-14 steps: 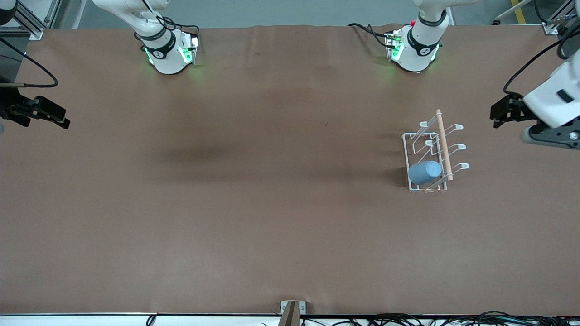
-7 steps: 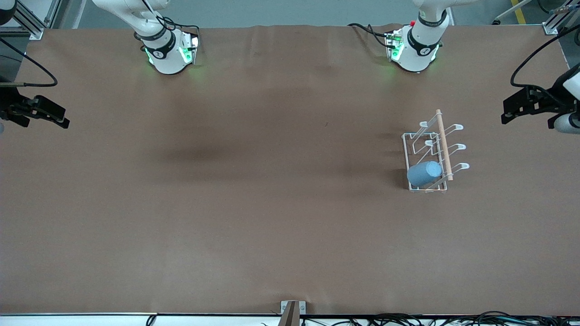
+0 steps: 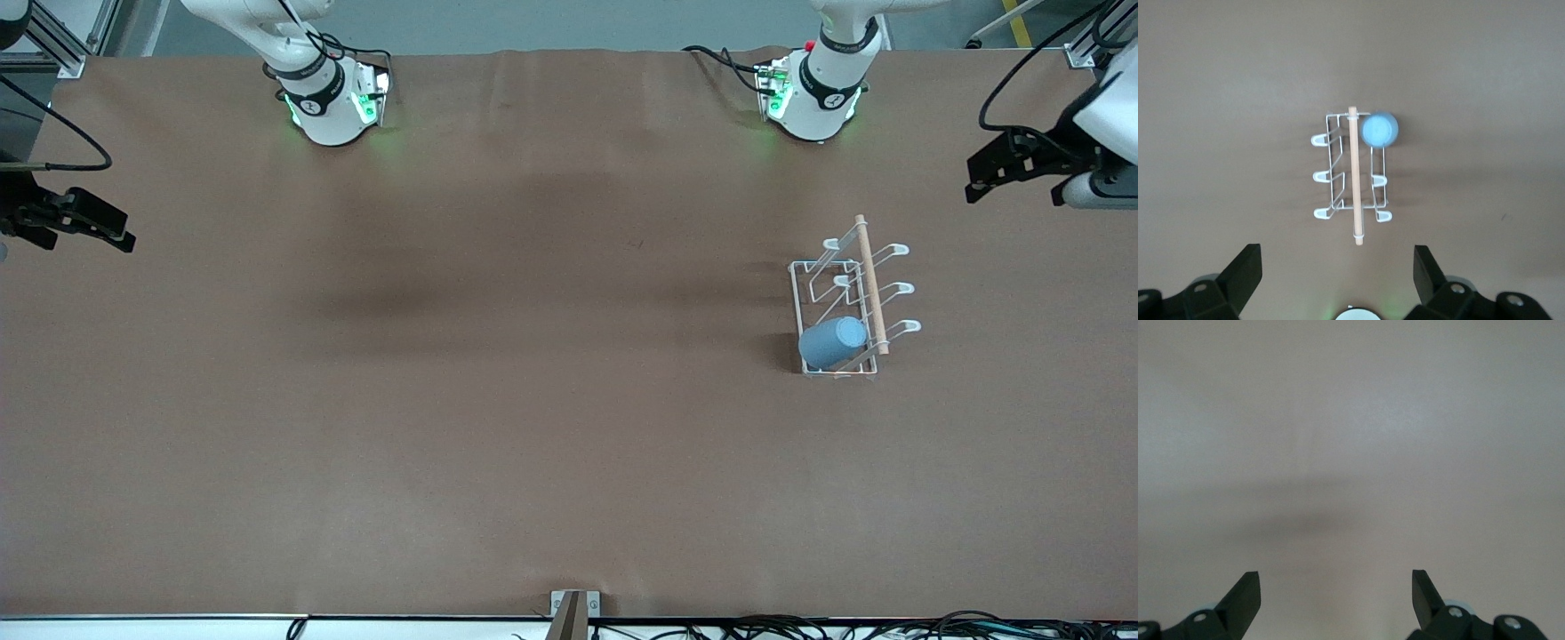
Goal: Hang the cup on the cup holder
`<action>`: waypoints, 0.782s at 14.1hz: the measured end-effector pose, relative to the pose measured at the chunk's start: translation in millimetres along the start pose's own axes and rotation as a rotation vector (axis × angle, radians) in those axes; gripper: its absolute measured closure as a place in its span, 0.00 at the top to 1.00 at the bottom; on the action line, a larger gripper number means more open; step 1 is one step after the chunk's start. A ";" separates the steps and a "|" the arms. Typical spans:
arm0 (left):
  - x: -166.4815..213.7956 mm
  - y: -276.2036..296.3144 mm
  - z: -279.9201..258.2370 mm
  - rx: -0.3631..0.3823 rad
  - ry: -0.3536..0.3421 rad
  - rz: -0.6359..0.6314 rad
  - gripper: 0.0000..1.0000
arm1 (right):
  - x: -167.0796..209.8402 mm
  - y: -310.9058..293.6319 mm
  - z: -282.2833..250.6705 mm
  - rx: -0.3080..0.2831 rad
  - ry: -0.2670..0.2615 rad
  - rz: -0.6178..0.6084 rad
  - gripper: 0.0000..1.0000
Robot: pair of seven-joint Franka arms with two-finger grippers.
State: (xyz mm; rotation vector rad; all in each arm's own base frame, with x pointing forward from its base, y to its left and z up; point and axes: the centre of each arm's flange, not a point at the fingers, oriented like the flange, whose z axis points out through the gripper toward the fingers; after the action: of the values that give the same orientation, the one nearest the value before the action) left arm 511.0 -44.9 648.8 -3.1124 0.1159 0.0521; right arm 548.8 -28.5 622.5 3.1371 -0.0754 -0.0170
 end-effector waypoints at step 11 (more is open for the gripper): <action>-6.9 10.0 4.1 0.004 0.012 0.016 1.00 | 2.1 5.0 4.7 0.000 -0.009 0.009 1.00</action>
State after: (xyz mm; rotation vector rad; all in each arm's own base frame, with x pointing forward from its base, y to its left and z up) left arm 503.2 -54.3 644.7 -3.1081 0.1412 0.0339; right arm 550.6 -33.6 617.8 3.1367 -0.0890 -0.0307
